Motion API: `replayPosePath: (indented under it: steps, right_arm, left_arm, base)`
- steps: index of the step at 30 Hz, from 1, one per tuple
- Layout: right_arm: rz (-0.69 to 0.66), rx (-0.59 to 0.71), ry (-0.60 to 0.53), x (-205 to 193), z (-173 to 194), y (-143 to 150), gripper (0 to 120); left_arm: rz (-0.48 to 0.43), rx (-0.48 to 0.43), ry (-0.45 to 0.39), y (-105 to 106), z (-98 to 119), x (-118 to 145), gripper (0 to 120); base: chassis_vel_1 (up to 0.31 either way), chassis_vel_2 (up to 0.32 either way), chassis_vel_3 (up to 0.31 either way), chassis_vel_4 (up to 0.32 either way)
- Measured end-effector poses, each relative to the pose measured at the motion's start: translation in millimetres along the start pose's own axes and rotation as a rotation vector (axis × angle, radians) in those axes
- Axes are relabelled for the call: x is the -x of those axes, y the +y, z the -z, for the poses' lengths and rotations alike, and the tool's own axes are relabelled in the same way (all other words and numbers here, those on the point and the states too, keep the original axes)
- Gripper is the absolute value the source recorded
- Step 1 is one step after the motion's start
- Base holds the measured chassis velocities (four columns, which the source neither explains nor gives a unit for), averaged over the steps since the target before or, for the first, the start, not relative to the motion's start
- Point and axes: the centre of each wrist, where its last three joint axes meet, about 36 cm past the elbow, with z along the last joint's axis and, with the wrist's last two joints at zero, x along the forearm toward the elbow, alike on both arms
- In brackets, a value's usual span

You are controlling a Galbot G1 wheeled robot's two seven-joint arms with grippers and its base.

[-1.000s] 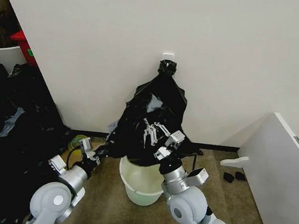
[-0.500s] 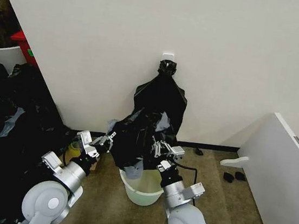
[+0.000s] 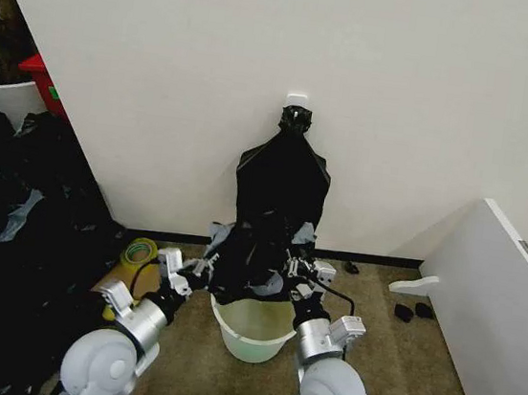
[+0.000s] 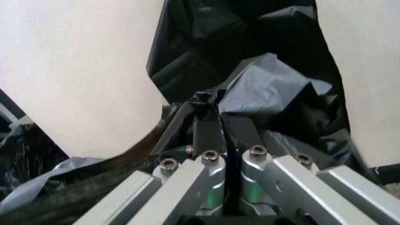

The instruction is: Place the garbage bag over the trash bin.

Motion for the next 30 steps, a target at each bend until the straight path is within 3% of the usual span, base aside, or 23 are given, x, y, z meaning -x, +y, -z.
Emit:
replayPosePath:
  steps: [3, 7, 9, 15, 23, 30]
  right_arm:
    - [0.069, 0.002, -0.027, -2, 3, -1, 0]
    - [0.266, 0.018, -0.103, -5, 3, -2, 0]
    - [0.285, 0.027, -0.102, -8, 3, 1, 0]
    - [0.193, 0.061, -0.032, -12, 2, 6, 0]
    - [-0.033, 0.093, 0.106, -14, -11, 3, 0]
    - [-0.035, 0.129, 0.117, -17, -11, 3, 0]
  left_arm:
    - [-0.012, 0.001, -0.031, -2, 7, 2, 0]
    - [-0.042, 0.028, -0.1, -8, 31, -2, 0]
    - [-0.057, 0.04, -0.118, -12, 40, -3, 0]
    - [-0.058, 0.056, -0.101, -14, 40, -4, 0]
    - [-0.008, 0.016, -0.033, -4, 10, 1, 0]
    - [0.017, 0.022, 0.014, 2, -8, 6, 0]
  base:
    - [0.0, 0.0, 0.0, 0.0]
    - [0.0, 0.0, 0.0, 0.0]
    - [0.0, 0.0, 0.0, 0.0]
    - [0.0, 0.0, 0.0, 0.0]
    - [0.0, 0.0, 0.0, 0.0]
    - [0.0, 0.0, 0.0, 0.0]
